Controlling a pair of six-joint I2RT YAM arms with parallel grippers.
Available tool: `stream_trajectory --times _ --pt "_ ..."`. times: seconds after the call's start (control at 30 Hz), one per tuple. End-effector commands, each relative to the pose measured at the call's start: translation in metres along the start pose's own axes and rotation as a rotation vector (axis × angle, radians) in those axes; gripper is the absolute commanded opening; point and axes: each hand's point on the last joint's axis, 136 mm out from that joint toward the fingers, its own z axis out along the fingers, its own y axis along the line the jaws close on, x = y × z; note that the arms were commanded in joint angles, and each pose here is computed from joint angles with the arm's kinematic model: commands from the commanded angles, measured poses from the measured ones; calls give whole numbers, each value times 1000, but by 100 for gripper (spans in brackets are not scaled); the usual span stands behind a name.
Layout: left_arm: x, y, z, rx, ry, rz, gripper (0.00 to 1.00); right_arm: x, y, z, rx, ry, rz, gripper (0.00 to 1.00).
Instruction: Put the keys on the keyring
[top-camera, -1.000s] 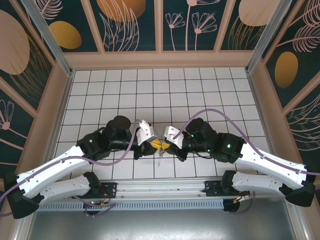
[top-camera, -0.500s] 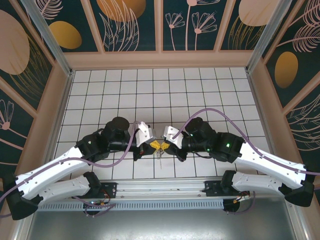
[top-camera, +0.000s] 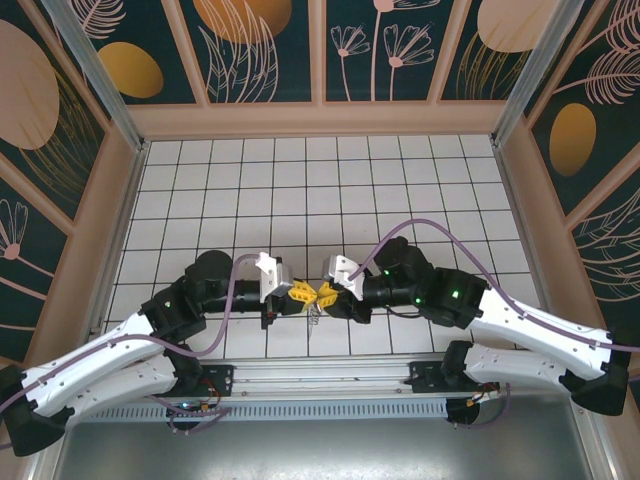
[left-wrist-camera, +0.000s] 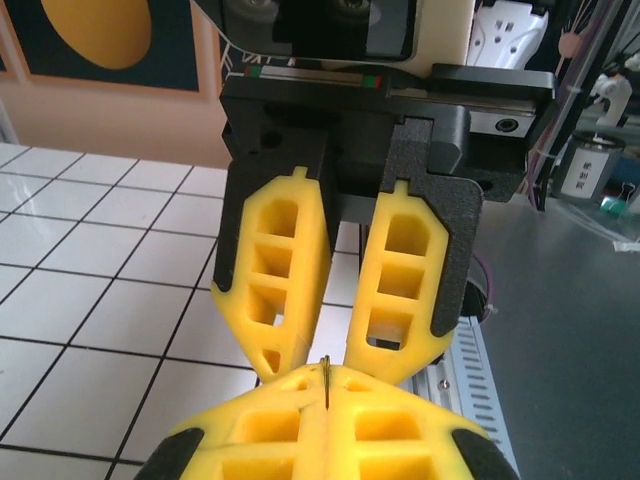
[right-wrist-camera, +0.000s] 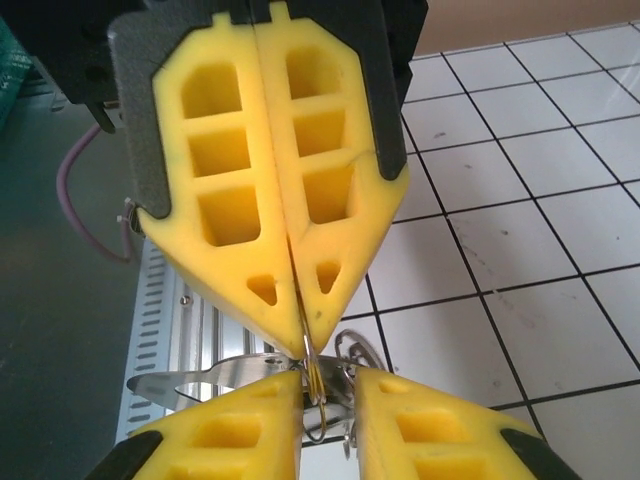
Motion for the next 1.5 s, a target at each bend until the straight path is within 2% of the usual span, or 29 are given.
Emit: stream_trajectory --times 0.0,0.23,0.33,0.4,0.67,0.77,0.87,1.03,1.13,1.33,1.47 --pt "-32 -12 -7 43 -147 41 0 -13 4 -3 -20 -68 -11 17" --pt "-37 -16 -14 56 -236 37 0 -22 10 -8 -44 -134 -37 10" --pt "-31 -16 -12 63 -236 20 0 -26 11 -13 -41 -164 -47 6" --pt "-23 -15 -8 65 -195 -1 0 -27 11 -16 -29 -176 -54 0" --pt "5 -3 -2 6 13 -56 0 -26 4 -23 27 -155 -62 0" --pt "12 -3 3 20 65 -76 17 -21 -2 -22 55 -100 -58 0" --pt "15 0 8 21 103 -76 21 -15 -7 -18 66 -35 -51 0" --pt "12 4 12 16 142 -59 16 -2 -14 -11 91 57 -35 0" --pt "13 5 15 24 155 -59 0 2 -15 -10 93 79 -31 0" --pt "12 2 13 31 131 -62 0 2 -16 -16 112 83 -33 0" --pt "3 -3 10 50 59 -57 0 -1 -15 -15 103 66 -33 0"
